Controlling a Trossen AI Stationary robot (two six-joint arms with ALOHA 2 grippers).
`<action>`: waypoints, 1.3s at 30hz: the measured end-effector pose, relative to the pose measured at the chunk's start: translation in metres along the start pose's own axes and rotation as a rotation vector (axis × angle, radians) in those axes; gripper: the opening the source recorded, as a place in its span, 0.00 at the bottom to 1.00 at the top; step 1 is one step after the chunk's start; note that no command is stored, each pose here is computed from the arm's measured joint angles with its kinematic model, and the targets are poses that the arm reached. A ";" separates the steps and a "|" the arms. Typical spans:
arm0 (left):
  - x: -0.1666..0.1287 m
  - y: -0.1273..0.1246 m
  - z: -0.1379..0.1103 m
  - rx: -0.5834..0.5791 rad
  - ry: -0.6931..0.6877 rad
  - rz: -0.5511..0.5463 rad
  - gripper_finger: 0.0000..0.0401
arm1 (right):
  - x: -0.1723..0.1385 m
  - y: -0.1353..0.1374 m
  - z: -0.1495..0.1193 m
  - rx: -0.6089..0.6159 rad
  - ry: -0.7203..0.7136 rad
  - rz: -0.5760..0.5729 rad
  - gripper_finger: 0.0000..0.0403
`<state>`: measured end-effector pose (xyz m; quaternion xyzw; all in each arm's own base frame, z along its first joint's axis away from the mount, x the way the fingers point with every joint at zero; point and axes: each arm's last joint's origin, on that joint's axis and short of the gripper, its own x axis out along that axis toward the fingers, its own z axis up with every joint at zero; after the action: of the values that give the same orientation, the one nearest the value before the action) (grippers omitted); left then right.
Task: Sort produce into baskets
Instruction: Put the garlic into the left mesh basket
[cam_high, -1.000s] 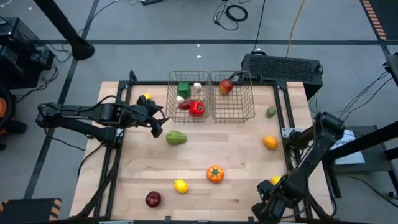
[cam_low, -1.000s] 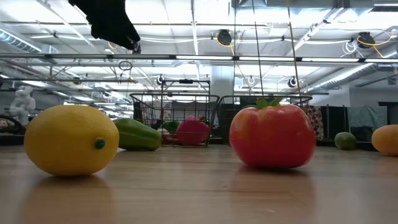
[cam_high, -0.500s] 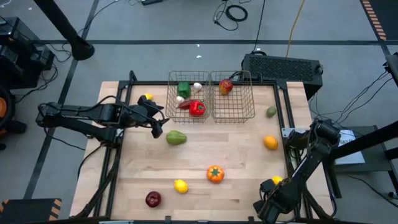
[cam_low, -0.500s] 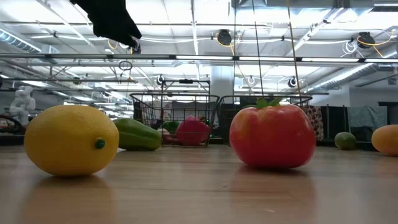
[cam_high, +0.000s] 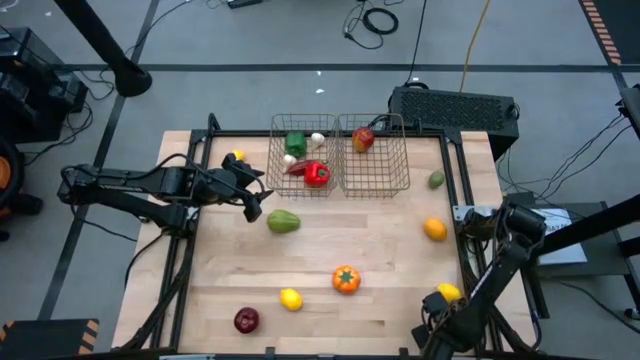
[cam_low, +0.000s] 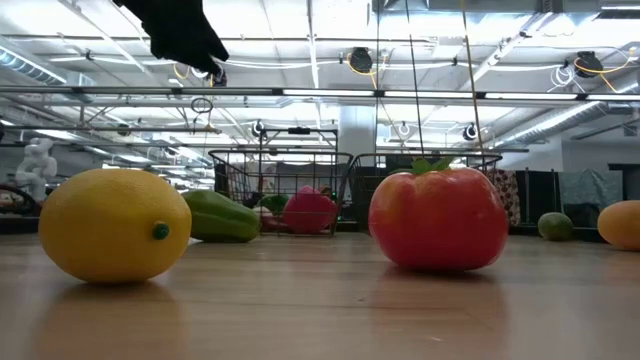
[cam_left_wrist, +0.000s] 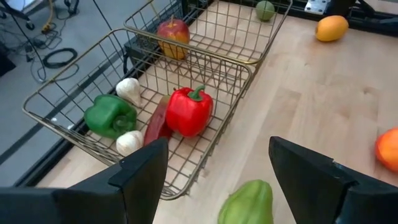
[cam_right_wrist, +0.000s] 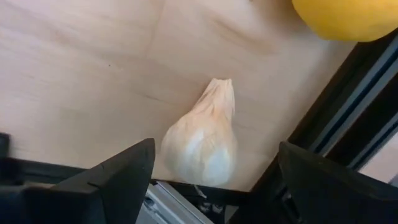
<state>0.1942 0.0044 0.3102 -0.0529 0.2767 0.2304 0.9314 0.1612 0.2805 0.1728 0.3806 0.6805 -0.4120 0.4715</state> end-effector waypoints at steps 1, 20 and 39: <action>0.000 0.000 0.000 -0.004 0.001 -0.001 0.71 | 0.001 -0.001 -0.001 0.005 -0.008 0.003 0.82; 0.000 0.000 0.000 -0.006 0.005 -0.006 0.71 | 0.024 0.008 -0.002 -0.044 -0.038 -0.033 0.67; 0.000 0.000 0.000 -0.024 0.004 -0.006 0.71 | 0.026 0.017 -0.009 -0.082 0.025 0.043 0.50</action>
<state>0.1941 0.0042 0.3099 -0.0654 0.2758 0.2306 0.9309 0.1666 0.2978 0.1468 0.3803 0.6943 -0.3689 0.4870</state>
